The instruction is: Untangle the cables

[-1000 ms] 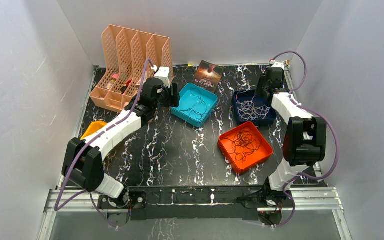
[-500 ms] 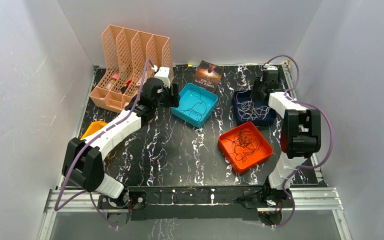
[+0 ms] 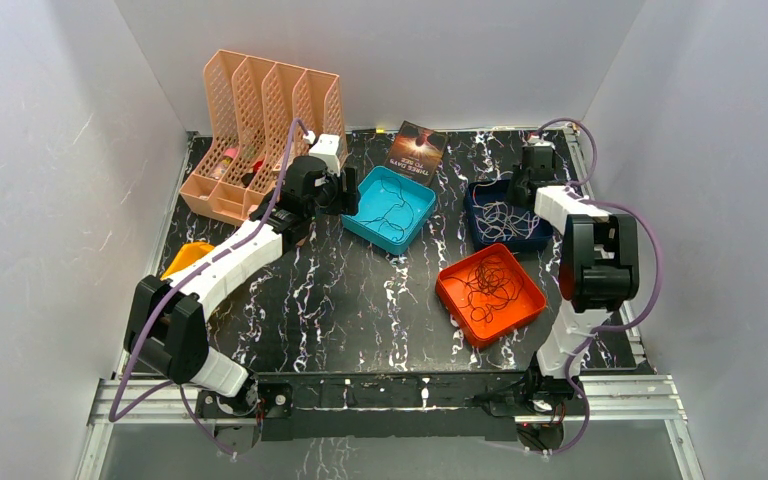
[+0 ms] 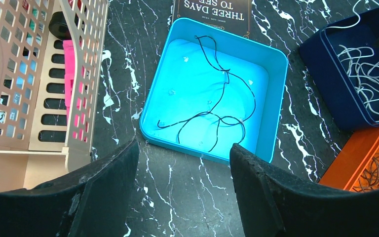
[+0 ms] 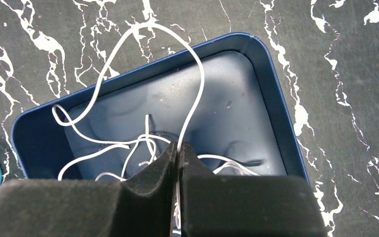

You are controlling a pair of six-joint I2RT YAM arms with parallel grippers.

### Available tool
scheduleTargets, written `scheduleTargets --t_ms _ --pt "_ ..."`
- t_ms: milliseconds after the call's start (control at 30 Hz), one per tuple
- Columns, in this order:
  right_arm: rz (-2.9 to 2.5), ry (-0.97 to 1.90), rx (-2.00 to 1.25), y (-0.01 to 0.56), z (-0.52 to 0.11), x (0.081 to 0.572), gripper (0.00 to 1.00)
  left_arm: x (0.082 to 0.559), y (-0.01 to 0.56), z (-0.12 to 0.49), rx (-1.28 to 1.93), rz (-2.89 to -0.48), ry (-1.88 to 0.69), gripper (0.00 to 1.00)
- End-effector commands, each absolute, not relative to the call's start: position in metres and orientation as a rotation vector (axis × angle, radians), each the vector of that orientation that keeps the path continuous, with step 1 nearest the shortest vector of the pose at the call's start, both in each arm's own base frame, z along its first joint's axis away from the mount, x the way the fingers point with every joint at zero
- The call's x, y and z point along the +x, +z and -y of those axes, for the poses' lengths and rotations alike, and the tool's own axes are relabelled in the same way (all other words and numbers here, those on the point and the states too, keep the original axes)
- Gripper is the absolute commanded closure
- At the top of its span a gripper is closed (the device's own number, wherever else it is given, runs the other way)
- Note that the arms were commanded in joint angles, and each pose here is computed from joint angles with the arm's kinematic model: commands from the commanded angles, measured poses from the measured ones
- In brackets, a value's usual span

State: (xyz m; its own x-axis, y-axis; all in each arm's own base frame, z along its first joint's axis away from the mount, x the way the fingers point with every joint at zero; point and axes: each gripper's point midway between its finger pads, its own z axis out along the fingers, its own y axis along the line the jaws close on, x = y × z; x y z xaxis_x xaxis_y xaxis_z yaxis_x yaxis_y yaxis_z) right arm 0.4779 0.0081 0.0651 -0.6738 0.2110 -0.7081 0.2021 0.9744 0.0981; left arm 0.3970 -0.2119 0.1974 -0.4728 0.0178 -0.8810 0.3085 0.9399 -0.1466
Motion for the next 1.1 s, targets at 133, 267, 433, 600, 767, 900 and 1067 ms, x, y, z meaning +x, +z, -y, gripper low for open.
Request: scheduleTargets --t_ms 133,267,433,600,767,900,1067 --pt "-2.258 0.040 0.382 0.100 -0.006 0.467 0.95 0.396 0.215 0.208 0.234 -2.003 -0.350 0.34" --pt "-2.263 0.070 0.415 0.099 -0.009 0.455 0.97 0.396 0.214 0.208 0.235 -2.005 -0.349 0.34" --pt "-2.308 0.065 0.443 0.083 -0.009 0.445 0.98 0.397 0.215 0.208 0.235 -2.005 -0.351 0.34" --pt "-2.330 0.055 0.452 0.076 -0.009 0.443 0.99 0.397 0.213 0.209 0.236 -2.007 -0.351 0.34" --pt "-2.375 0.055 0.463 0.059 -0.010 0.442 0.99 0.397 0.213 0.209 0.236 -2.010 -0.351 0.34" --pt "-2.385 0.046 0.461 0.055 -0.009 0.444 0.98 0.397 0.213 0.209 0.236 -2.011 -0.351 0.34" --pt "-2.388 0.044 0.448 0.051 -0.009 0.451 0.97 0.397 0.211 0.209 0.236 -2.014 -0.349 0.34"
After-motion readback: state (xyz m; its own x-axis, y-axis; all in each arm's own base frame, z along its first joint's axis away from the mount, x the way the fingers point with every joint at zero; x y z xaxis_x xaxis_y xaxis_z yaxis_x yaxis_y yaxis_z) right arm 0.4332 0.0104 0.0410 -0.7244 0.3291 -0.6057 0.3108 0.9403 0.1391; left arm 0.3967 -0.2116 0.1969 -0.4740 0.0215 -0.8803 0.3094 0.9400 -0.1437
